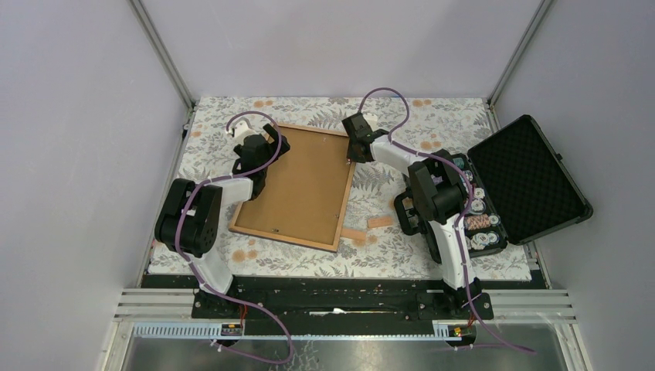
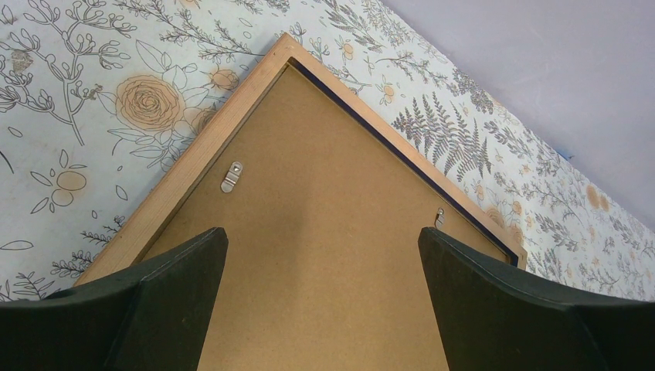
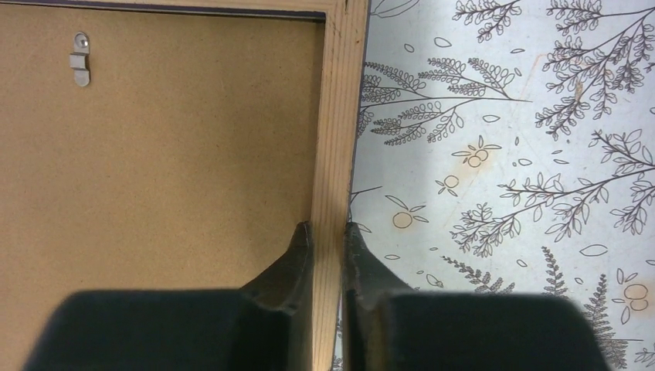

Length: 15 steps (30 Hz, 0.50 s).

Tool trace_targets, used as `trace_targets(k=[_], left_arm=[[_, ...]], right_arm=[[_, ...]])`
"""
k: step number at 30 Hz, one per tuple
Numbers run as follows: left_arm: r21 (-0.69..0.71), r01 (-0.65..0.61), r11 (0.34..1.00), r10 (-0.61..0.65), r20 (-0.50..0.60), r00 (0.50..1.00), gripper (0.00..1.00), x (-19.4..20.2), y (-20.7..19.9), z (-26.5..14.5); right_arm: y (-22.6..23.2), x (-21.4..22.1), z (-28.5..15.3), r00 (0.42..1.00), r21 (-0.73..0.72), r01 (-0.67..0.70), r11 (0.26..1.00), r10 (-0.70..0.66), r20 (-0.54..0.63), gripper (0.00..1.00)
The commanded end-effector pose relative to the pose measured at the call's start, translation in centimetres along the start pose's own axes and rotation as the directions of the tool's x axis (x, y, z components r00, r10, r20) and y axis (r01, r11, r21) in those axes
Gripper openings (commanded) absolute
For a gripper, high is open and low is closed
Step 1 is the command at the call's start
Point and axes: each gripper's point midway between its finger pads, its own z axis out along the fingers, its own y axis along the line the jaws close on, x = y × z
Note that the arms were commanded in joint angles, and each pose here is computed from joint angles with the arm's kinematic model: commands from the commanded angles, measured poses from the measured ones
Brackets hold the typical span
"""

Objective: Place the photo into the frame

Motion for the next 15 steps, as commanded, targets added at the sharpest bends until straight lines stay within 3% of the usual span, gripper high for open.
trace_targets(k=[1,3,6,12,15], left_arm=[[0.044,0.005,0.999,-0.007,0.054,0.999,0.99,-2.1,-1.7,0.2],[0.045,0.005,0.999,-0.007,0.053,0.999,0.99,-2.1,-1.7,0.2],[0.044,0.005,0.999,-0.007,0.052,0.999,0.99,-2.0,-1.7,0.3],[0.042,0.002,0.999,-0.005,0.055,0.998,0.99,-2.2,-1.7,0.2],[0.042,0.0,0.999,-0.003,0.06,0.998,0.99,-2.3,-1.7,0.1]], right_arm=[[0.6,-0.7,-2.3,0.999,-0.029,0.049,0.998,-0.049,0.02,0.3],[0.5,-1.5,-2.6,0.998,-0.026,0.053,0.998,-0.051,0.042,0.46],[0.9,-2.2,-2.8,0.997,-0.031,0.052,0.998,-0.051,0.051,0.57],[1.3,-1.2,-1.6,0.999,-0.027,0.032,0.999,-0.032,0.001,0.6],[1.1,-0.4,-1.1,0.999,-0.014,0.036,0.999,-0.037,-0.03,0.56]])
